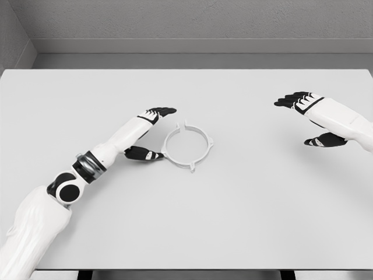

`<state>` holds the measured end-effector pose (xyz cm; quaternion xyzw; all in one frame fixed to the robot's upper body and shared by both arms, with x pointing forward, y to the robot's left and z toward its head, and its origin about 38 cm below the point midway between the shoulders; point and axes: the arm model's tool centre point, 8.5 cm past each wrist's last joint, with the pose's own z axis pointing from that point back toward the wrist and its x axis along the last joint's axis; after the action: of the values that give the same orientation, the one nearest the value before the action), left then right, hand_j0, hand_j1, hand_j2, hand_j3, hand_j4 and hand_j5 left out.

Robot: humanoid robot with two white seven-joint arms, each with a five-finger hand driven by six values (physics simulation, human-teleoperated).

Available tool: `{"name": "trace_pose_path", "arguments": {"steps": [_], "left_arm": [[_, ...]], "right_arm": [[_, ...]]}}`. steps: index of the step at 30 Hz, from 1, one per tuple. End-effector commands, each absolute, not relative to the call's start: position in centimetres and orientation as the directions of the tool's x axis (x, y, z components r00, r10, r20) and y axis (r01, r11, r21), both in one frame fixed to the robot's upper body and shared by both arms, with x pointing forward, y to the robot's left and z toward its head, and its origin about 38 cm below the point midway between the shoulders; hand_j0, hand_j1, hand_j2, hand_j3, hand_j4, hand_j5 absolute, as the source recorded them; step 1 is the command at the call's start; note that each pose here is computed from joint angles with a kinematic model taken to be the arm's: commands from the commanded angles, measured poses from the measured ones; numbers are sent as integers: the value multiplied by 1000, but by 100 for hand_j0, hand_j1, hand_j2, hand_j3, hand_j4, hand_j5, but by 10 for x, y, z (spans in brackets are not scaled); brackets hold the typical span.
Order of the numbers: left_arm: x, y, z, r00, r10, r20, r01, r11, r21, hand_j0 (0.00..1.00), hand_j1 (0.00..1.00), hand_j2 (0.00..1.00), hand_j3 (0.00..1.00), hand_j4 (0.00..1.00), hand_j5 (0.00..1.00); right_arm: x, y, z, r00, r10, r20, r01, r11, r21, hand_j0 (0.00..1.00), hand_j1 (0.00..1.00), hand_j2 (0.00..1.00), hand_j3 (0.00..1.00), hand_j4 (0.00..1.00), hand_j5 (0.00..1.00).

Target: Assemble PVC drainage pipe clamps

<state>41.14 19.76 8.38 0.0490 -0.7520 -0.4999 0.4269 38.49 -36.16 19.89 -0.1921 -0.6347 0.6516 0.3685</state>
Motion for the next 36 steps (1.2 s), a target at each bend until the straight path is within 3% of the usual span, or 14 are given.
{"name": "trace_pose_path", "arguments": {"steps": [1, 36], "left_arm": [[412, 196, 84, -629, -494, 600, 354, 505, 787, 100, 100, 100, 100, 100, 100], [413, 182, 86, -643, -481, 597, 351, 507, 787, 100, 100, 100, 100, 100, 100]], "right_arm": [[385, -362, 200, -653, 724, 222, -237, 83, -968, 100, 100, 100, 100, 100, 100], [385, -362, 200, -653, 724, 222, -237, 83, -968, 100, 100, 100, 100, 100, 100]]}}
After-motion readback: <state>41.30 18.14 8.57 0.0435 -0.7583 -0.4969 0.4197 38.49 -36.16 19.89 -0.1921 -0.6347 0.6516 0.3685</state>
